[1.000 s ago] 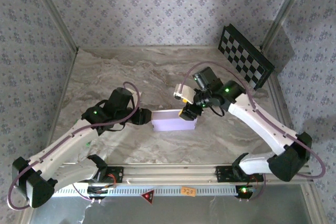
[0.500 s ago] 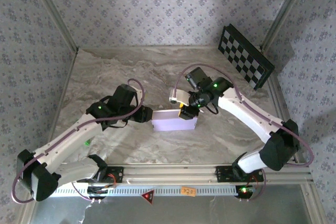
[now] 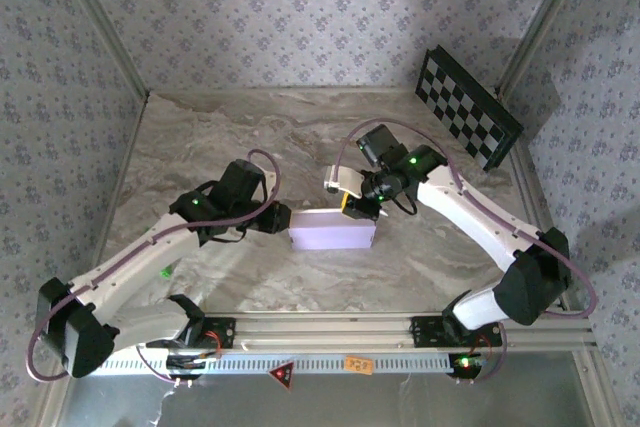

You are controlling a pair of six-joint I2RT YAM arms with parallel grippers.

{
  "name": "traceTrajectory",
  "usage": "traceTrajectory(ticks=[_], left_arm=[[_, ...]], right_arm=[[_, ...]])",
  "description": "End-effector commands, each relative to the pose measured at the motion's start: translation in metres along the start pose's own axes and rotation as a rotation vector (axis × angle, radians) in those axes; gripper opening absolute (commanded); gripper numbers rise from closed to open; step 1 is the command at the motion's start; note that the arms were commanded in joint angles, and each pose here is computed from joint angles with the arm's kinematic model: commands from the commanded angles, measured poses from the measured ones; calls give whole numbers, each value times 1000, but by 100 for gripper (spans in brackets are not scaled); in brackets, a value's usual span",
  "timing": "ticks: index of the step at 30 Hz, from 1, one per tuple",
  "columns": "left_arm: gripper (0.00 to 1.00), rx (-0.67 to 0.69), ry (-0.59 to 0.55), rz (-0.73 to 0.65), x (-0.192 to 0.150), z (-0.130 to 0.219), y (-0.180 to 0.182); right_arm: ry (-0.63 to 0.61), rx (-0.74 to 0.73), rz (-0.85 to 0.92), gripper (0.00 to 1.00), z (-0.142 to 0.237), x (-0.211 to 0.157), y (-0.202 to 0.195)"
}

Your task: Fold the paper box

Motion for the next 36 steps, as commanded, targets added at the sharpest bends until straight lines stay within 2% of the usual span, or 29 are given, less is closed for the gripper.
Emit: traceTrajectory(ticks=[1, 5, 11, 17, 27, 31, 36], left_arm=[[25, -43, -7, -5, 7, 7, -11], [21, -57, -5, 0, 8, 5, -14], [22, -86, -8, 12, 12, 4, -18], [22, -88, 6, 19, 12, 0, -19], [19, 28, 11, 28, 5, 2, -6], [18, 32, -15, 26, 4, 7, -5], [19, 17, 23, 30, 3, 1, -6]], right_arm=[[-29, 5, 15, 12, 3, 5, -5], [-37, 16, 12, 7, 2, 5, -5], [-40, 31, 4, 1, -1, 3, -6], [-42, 32, 4, 0, 0, 3, -7], [-17, 2, 41, 0, 1, 1, -4], [-9, 3, 39, 0, 1, 0, -3], [-2, 2, 43, 0, 0, 1, -2]])
Point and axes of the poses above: each hand's point on the last joint's axis, 136 mm out from that joint toward the fingers, its own z axis back along the fingers, its own y axis along the line the jaws close on, x = y × z, the point moved 10 cm from there along z, back along the fingers, and after that the axes turned 12 degrees about z, right-handed, at the moved point
